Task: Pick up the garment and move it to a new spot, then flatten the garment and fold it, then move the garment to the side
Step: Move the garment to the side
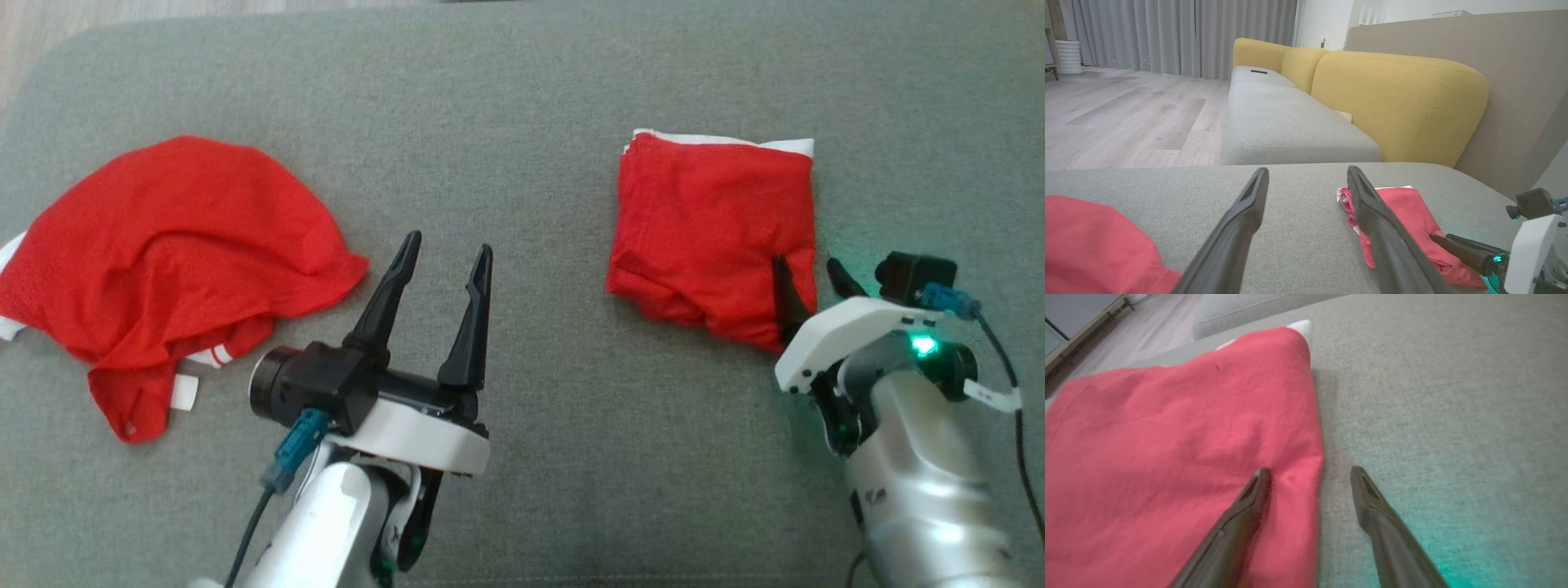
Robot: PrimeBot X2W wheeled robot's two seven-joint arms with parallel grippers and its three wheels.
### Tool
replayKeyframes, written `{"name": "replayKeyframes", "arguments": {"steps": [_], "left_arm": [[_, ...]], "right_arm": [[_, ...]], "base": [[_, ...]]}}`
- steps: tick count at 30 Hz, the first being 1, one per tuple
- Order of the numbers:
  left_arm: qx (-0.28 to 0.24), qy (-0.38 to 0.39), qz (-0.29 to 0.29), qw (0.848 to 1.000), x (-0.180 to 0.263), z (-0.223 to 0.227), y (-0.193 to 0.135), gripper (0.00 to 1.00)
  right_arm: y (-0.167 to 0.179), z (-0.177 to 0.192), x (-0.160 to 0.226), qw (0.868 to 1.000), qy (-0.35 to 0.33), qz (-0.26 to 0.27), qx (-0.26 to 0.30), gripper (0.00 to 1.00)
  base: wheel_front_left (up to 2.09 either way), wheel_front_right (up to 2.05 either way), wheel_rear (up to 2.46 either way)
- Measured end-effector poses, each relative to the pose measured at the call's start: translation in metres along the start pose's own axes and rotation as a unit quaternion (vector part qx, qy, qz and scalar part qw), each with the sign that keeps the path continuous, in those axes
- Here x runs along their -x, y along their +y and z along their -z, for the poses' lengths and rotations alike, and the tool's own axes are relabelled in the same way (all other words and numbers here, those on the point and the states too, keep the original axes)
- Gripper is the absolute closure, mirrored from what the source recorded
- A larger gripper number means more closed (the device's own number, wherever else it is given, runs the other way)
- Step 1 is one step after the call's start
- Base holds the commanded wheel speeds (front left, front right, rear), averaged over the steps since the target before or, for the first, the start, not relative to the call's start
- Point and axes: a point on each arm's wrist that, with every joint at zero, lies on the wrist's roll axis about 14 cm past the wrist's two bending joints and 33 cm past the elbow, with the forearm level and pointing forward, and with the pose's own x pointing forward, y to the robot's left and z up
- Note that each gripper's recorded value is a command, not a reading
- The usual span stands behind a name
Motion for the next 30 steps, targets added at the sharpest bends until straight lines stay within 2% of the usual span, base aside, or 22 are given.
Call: {"name": "replayKeyframes", "arguments": {"steps": [4,5,6,7,11,16,18,21,23,30], "left_arm": [[-0.001,0.001,-0.003,1.000,-0.003,0.002,0.003,0.00],[-0.002,0.002,-0.003,1.000,-0.003,0.002,0.004,0.00],[-0.002,0.003,-0.003,1.000,-0.003,0.003,0.004,0.00],[-0.001,0.003,-0.003,1.000,-0.003,0.003,0.003,0.00],[-0.001,0.002,0.003,1.000,-0.006,0.003,0.000,0.00],[-0.001,-0.002,0.012,1.000,-0.009,0.001,-0.005,0.00],[0.001,-0.002,0.016,1.000,-0.011,0.002,-0.008,0.00],[0.003,0.000,0.020,1.000,-0.012,0.004,-0.011,0.00],[0.005,0.002,0.023,1.000,-0.014,0.006,-0.012,0.00],[0.012,0.006,0.021,1.000,-0.018,0.010,-0.010,0.00]], "right_arm": [[0.003,-0.001,-0.010,1.000,0.009,-0.005,-0.009,0.00],[0.005,-0.001,-0.012,1.000,0.012,-0.009,-0.007,0.11],[0.006,-0.002,-0.013,1.000,0.014,-0.011,-0.004,0.69],[0.007,-0.003,-0.014,1.000,0.013,-0.014,0.000,1.00],[0.010,-0.005,-0.013,0.999,0.005,-0.020,0.042,1.00],[-0.005,-0.012,-0.007,0.993,-0.001,-0.008,0.117,1.00],[-0.025,-0.015,-0.003,0.989,0.002,0.008,0.151,1.00],[-0.074,-0.023,0.006,0.978,0.013,0.050,0.202,1.00],[-0.113,-0.031,0.015,0.964,0.028,0.080,0.254,1.00],[-0.183,-0.059,0.030,0.928,0.060,0.138,0.340,1.00]], "base": [[0.00,0.00,0.00],[0.00,0.00,0.00],[0.00,0.00,0.00],[0.00,0.00,0.00],[0.00,0.00,0.00],[0.00,0.00,0.00],[0.00,0.00,0.00],[0.00,0.00,0.00],[0.00,0.00,0.00],[0.00,0.00,0.00]]}}
